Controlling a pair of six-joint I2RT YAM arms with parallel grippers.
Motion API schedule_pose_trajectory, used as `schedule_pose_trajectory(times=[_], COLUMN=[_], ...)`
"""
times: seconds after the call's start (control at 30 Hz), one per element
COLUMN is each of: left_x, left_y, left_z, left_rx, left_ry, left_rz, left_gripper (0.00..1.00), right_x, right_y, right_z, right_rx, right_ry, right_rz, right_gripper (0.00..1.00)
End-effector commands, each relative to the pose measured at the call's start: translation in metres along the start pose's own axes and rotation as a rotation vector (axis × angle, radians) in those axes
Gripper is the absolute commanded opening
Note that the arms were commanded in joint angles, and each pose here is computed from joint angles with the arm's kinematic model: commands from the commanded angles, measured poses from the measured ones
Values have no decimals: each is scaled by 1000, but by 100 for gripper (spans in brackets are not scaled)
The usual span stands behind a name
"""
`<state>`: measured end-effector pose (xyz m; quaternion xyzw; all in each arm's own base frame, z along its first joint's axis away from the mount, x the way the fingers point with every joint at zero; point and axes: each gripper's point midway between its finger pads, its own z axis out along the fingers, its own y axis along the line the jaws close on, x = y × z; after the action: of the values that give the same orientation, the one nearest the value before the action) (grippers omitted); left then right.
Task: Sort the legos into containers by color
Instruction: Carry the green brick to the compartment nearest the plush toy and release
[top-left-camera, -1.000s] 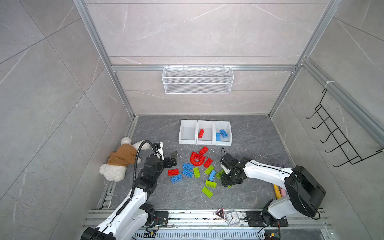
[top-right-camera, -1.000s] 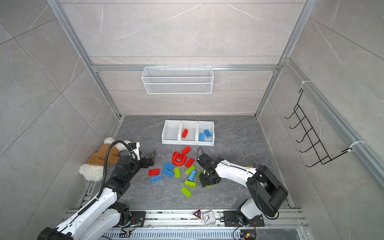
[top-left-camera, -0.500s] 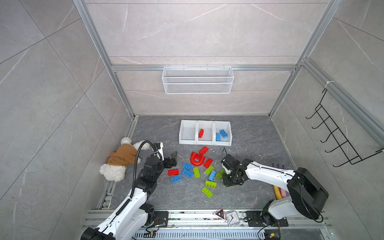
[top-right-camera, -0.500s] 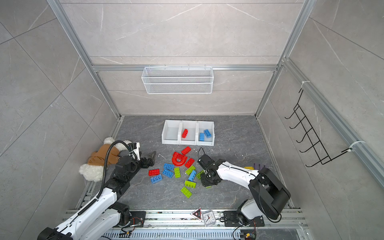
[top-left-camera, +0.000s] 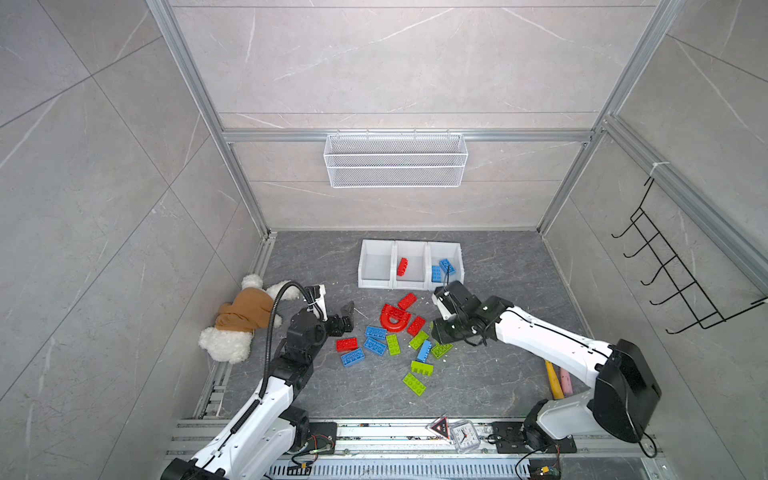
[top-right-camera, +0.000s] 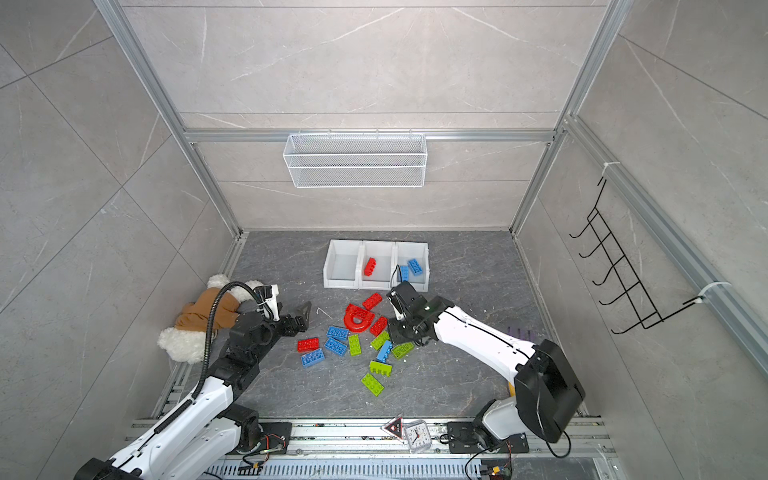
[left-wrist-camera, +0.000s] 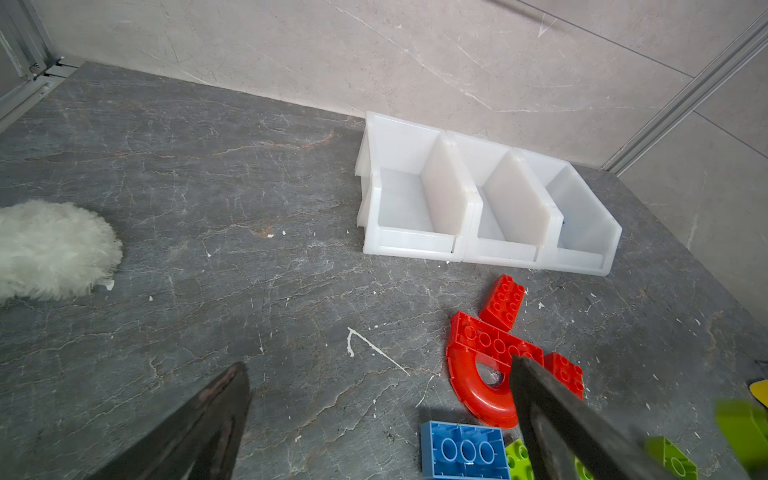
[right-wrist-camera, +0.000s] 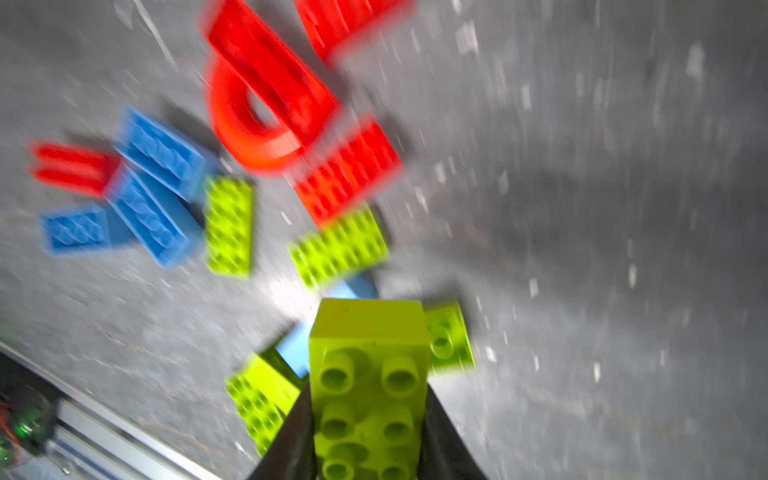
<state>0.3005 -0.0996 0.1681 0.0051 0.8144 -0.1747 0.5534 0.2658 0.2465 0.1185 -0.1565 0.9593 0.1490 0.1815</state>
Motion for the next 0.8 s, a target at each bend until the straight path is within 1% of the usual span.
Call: schedule_pose_trajectory(times=[0.0, 0.1, 0.2, 0.3, 0.4, 0.5, 0.57, 0.77], left_x=[-11, -11, -9, -9, -8, -6, -7, -9], left_y=[-2, -10, -9, -8, -9, -10, -13, -10], left_z=[0, 0, -1, 0, 1, 2, 1, -2], left_rx=[2, 53, 53, 46, 52, 60, 78, 61], left_ry=[-33, -37, -57, -47, -44, -40, -48, -61], left_rz=[-12, 30, 38, 38, 33, 35, 43, 48], left_gripper=[99, 100, 100, 100, 100, 100, 100, 100], right_x=[-49, -94, -134, -168, -193, -215, -226, -249], right_y=[18, 37, 54, 62, 69, 73, 69, 67], right_z=[13, 29, 43, 56, 68, 83, 94, 125], right_rx=[-23, -51, -86, -79, -82, -93, -65, -62], right_ry=[-96, -169, -255, -326, -361, -373, -354, -344], right_rz=[-75, -114, -125, -147, -166, -158, -128, -93], right_gripper=[27, 26, 26, 26, 26, 27, 27, 28])
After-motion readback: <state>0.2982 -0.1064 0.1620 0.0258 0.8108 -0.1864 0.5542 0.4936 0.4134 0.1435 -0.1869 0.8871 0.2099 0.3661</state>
